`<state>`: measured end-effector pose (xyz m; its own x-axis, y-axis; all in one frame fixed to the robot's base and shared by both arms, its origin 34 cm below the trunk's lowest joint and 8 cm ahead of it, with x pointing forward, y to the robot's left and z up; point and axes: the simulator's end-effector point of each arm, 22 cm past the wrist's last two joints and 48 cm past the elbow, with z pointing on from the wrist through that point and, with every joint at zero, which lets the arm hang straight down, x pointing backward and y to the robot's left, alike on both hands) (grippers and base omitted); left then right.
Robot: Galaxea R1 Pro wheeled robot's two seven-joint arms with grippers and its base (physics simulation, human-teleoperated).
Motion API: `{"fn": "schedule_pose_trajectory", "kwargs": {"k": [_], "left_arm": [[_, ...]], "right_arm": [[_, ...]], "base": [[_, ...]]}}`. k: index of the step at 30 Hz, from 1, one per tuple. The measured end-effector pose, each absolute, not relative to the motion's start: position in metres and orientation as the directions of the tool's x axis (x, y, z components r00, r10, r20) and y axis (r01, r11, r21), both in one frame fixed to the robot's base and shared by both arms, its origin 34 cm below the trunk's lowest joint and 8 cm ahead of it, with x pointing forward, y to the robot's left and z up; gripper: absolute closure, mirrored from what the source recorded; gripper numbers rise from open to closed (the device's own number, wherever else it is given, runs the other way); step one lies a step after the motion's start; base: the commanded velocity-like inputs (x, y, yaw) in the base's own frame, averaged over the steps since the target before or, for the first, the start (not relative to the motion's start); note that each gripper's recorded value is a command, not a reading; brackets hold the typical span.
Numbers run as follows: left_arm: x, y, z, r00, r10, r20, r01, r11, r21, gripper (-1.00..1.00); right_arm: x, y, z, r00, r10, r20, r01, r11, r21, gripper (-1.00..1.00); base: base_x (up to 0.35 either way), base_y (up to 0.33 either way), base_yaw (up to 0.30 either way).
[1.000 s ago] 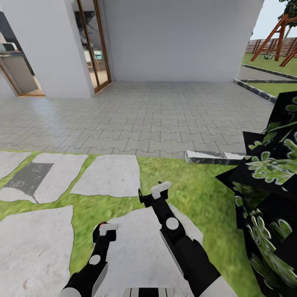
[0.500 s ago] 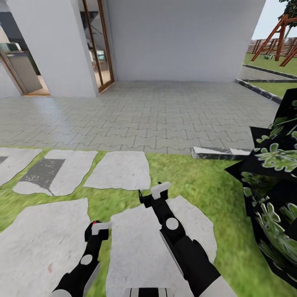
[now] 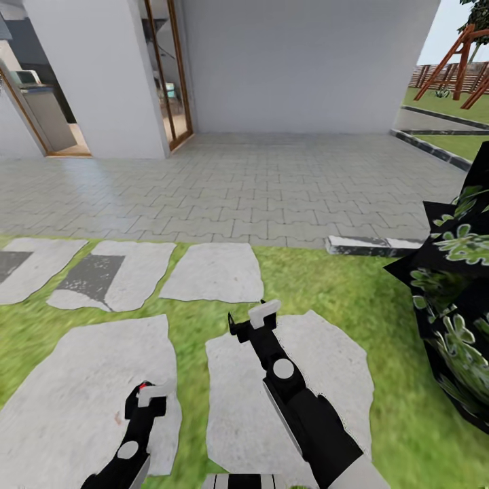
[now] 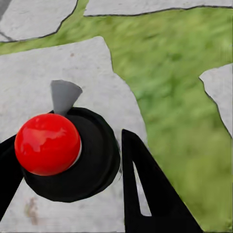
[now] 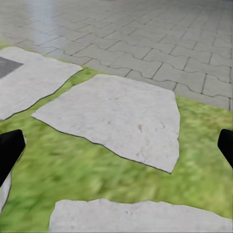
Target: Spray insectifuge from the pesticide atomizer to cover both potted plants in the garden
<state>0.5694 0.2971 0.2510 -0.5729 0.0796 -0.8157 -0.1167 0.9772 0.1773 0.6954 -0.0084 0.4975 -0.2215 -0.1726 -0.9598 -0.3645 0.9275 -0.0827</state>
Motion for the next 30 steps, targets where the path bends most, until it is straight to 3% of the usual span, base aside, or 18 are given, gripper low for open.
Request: {"fn": "schedule_pose_trajectory", "kwargs": {"k": [8, 15, 30], "left_arm": [[0.505, 0.326, 0.224, -0.639, 0.066, -0.766, -0.151, 0.966, 0.209, 1.00], [0.478, 0.335, 0.218, -0.645, 0.041, -0.763, -0.185, 0.961, 0.207, 1.00], [0.430, 0.333, 0.203, -0.681, 0.041, -0.732, -0.172, 0.962, 0.213, 1.00]], "right_arm": [[0.678, -0.013, 0.434, -0.267, -0.204, -0.942, -0.371, 0.924, -0.095, -1.00], [0.639, -0.089, 0.334, -0.334, -0.267, -0.904, -0.255, 0.949, -0.186, -1.00], [0.514, -0.190, 0.225, -0.521, -0.263, -0.812, -0.114, 0.964, -0.239, -1.00]], "base": [[-0.188, 0.271, 0.000], [-0.188, 0.271, 0.000], [-0.165, 0.232, 0.000]]}}
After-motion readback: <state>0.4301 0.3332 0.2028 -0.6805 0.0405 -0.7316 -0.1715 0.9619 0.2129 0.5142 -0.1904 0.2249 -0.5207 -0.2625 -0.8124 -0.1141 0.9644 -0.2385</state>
